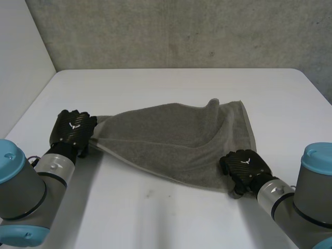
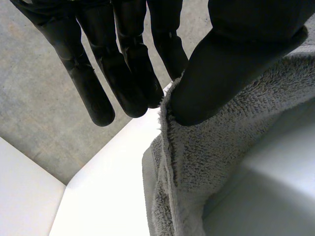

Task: Fold the towel.

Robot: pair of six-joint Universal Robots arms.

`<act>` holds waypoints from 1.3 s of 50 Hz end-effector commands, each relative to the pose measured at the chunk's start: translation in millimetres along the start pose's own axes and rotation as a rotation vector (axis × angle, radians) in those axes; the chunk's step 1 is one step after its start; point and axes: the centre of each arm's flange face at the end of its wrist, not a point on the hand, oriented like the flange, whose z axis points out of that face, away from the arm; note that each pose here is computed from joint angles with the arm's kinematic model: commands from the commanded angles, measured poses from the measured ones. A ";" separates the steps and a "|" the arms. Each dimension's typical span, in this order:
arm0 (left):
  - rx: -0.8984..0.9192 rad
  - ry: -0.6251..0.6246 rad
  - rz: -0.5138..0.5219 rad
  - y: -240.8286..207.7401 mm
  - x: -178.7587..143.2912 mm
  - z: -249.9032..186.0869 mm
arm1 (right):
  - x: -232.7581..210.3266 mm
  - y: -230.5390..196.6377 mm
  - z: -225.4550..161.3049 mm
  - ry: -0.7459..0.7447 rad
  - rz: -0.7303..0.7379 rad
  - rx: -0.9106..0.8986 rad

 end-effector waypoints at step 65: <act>-0.086 0.026 0.003 29.5 9.4 -3.9 | 83.6 -30.6 -20.5 0.236 0.040 0.095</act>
